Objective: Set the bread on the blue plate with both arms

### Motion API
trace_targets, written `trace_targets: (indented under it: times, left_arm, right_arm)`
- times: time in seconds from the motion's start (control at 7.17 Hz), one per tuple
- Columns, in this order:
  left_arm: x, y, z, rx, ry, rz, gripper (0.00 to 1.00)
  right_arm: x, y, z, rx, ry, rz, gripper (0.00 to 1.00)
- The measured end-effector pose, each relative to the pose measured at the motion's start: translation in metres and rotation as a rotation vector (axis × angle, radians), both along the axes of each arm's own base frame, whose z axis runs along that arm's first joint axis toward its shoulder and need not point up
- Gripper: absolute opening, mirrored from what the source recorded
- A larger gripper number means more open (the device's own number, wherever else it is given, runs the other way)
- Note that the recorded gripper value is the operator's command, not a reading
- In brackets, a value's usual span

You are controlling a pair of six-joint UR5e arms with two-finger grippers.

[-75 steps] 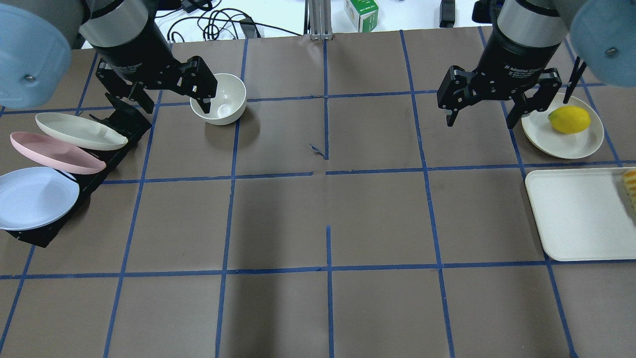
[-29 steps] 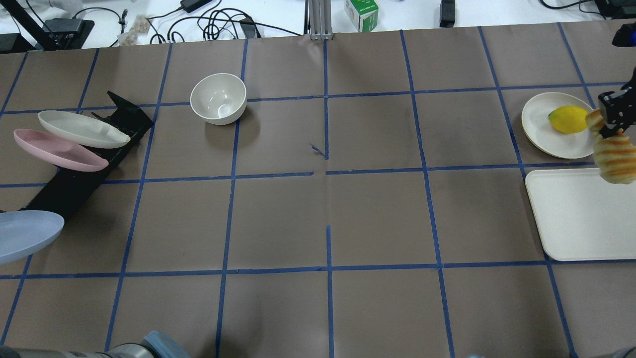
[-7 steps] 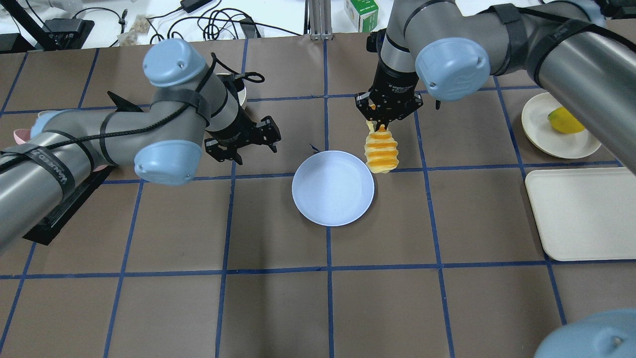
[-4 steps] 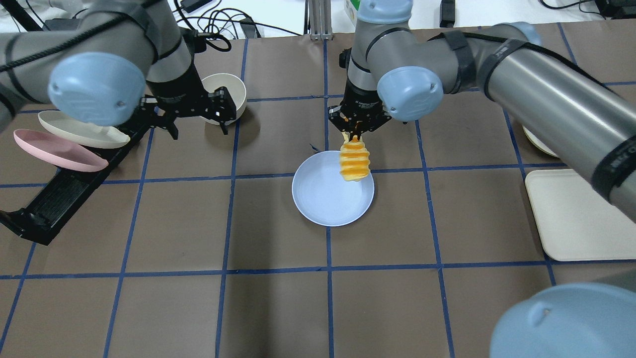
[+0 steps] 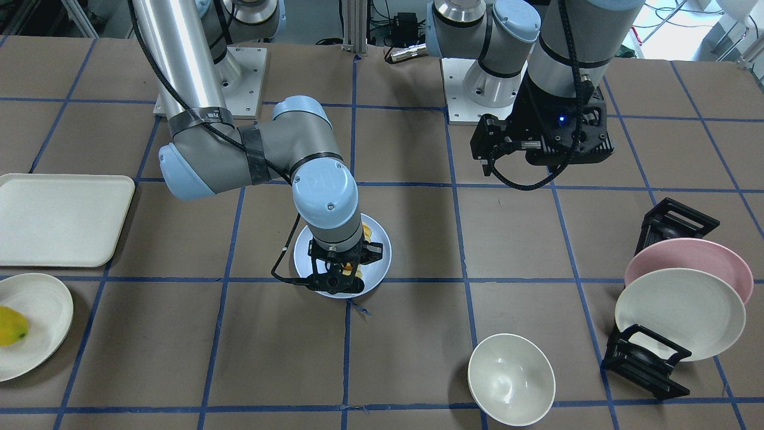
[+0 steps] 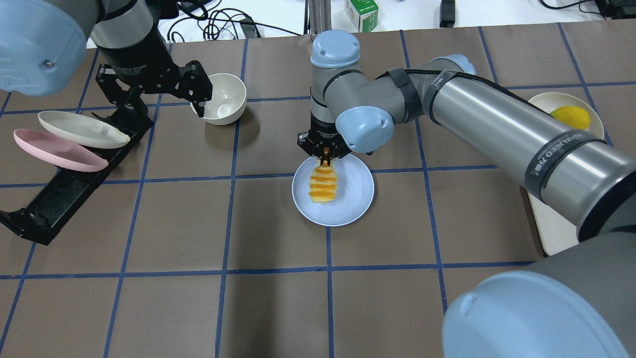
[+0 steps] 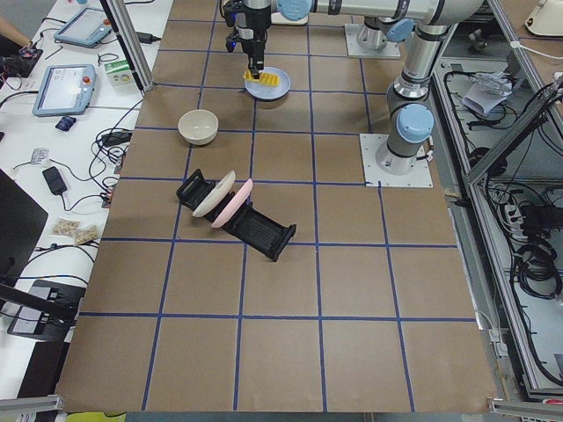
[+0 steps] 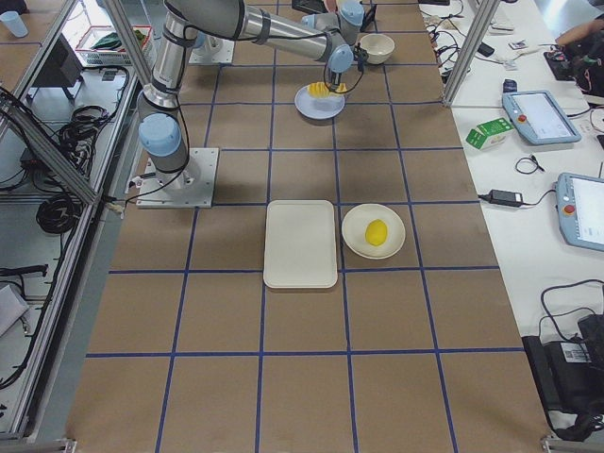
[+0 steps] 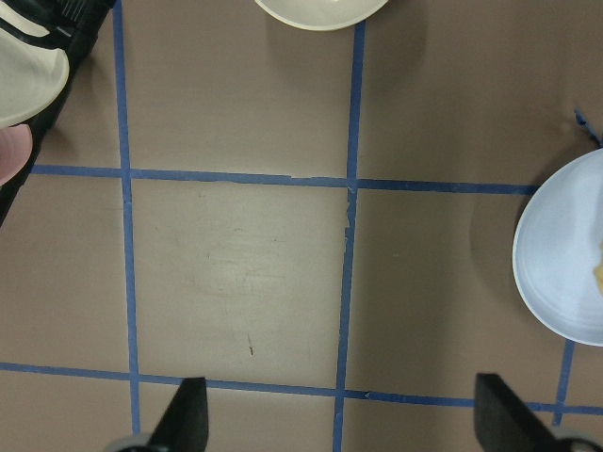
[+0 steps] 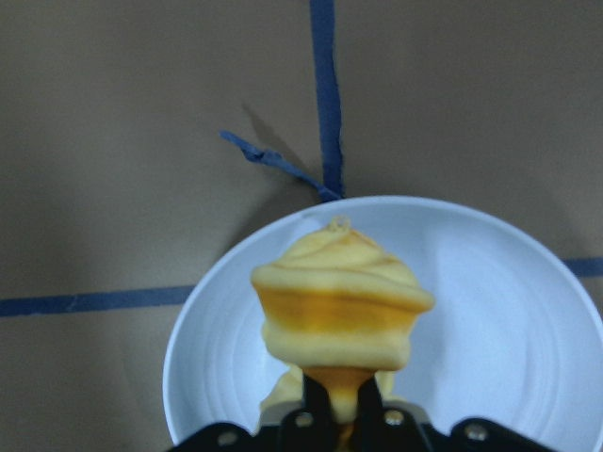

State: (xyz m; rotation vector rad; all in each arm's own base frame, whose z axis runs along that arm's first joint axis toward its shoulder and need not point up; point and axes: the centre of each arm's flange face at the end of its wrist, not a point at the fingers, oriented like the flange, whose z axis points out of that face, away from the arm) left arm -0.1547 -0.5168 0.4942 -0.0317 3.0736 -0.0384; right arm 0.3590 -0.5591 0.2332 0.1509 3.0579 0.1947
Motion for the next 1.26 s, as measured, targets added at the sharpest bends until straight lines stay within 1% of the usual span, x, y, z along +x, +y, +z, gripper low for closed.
trace_targets:
  times: [0.14,0.28,0.42,0.56,0.7,0.84,1.12,1.26]
  left_arm:
    - [-0.012,0.001,0.005,-0.041,0.003,-0.026,1.0]
    - [-0.014,0.002,0.006,-0.045,0.001,-0.033,1.0]
    - [-0.002,0.002,0.003,-0.02,0.0,-0.022,1.0]
    - [0.015,0.0,0.002,0.007,0.022,-0.028,1.0]
    - [0.027,-0.001,0.005,0.014,0.063,-0.055,1.0]
    - [0.031,0.001,0.013,0.006,0.087,-0.071,1.0]
    - [0.03,0.01,0.024,-0.008,0.096,-0.094,1.0]
    - [0.028,0.012,0.022,0.0,0.097,-0.101,1.0]
  right_arm:
    - [-0.002,0.013,-0.008,0.024,0.014,-0.018,0.0]
    - [-0.007,0.027,-0.016,0.044,0.024,-0.025,0.1]
    - [-0.012,0.038,-0.019,0.051,0.026,-0.027,0.89]
    - [-0.013,0.04,-0.02,0.028,0.018,-0.022,1.0]
    - [-0.014,0.039,-0.02,-0.004,0.006,-0.021,1.0]
    - [-0.015,0.037,-0.019,-0.018,-0.002,-0.025,1.0]
    - [-0.021,0.03,-0.008,-0.041,-0.006,-0.037,1.0]
    - [-0.026,0.025,0.011,-0.071,-0.012,-0.04,1.0]
